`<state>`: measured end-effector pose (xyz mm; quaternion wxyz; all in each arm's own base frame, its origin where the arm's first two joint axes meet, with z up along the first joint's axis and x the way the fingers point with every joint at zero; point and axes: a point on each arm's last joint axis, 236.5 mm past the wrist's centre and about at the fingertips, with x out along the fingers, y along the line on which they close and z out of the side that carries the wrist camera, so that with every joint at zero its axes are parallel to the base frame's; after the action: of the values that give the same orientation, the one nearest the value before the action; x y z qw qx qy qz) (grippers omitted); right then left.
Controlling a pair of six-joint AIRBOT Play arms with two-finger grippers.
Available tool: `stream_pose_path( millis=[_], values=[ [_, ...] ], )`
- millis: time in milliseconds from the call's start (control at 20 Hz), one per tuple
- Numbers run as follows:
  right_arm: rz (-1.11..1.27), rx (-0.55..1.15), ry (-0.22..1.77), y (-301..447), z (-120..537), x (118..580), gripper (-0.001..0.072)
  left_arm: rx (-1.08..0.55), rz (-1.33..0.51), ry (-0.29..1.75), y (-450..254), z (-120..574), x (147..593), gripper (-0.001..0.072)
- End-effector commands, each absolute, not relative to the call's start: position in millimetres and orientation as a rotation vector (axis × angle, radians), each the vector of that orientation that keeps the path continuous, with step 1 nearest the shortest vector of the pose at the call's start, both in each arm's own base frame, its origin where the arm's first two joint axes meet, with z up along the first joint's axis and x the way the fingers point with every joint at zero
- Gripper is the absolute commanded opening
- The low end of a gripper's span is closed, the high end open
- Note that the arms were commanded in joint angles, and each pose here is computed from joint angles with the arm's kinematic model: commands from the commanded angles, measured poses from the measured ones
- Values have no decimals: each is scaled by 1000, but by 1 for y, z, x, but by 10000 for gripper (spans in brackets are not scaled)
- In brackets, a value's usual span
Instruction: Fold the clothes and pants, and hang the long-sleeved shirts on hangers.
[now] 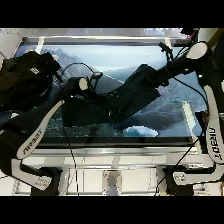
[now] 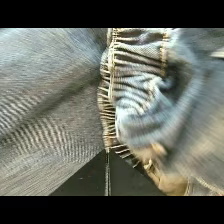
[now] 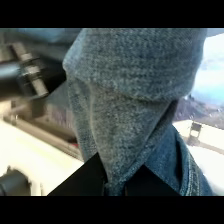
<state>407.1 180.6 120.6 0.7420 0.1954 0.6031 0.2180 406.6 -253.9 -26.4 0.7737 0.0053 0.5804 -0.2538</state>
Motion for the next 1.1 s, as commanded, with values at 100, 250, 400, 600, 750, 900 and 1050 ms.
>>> stream_pose_path(
  millis=[100,250,400,600,750,900,1050],
  values=[
    [452,452,1243,263,106,424,49,-35,-484,1040,-184,82,424,21],
    [536,422,1267,331,88,402,49,-61,-403,902,-131,143,424,21],
    [676,460,1197,418,93,384,50,-92,-324,831,-90,176,417,21],
    [765,481,1178,503,58,352,51,-85,-287,852,-64,181,405,21],
    [809,618,1172,560,35,330,395,-52,-309,895,-63,173,396,21],
    [863,672,1090,585,48,327,455,-44,-315,899,-63,172,395,21],
    [937,490,1070,565,64,339,456,-38,-317,898,-63,172,395,21]
  ],
)
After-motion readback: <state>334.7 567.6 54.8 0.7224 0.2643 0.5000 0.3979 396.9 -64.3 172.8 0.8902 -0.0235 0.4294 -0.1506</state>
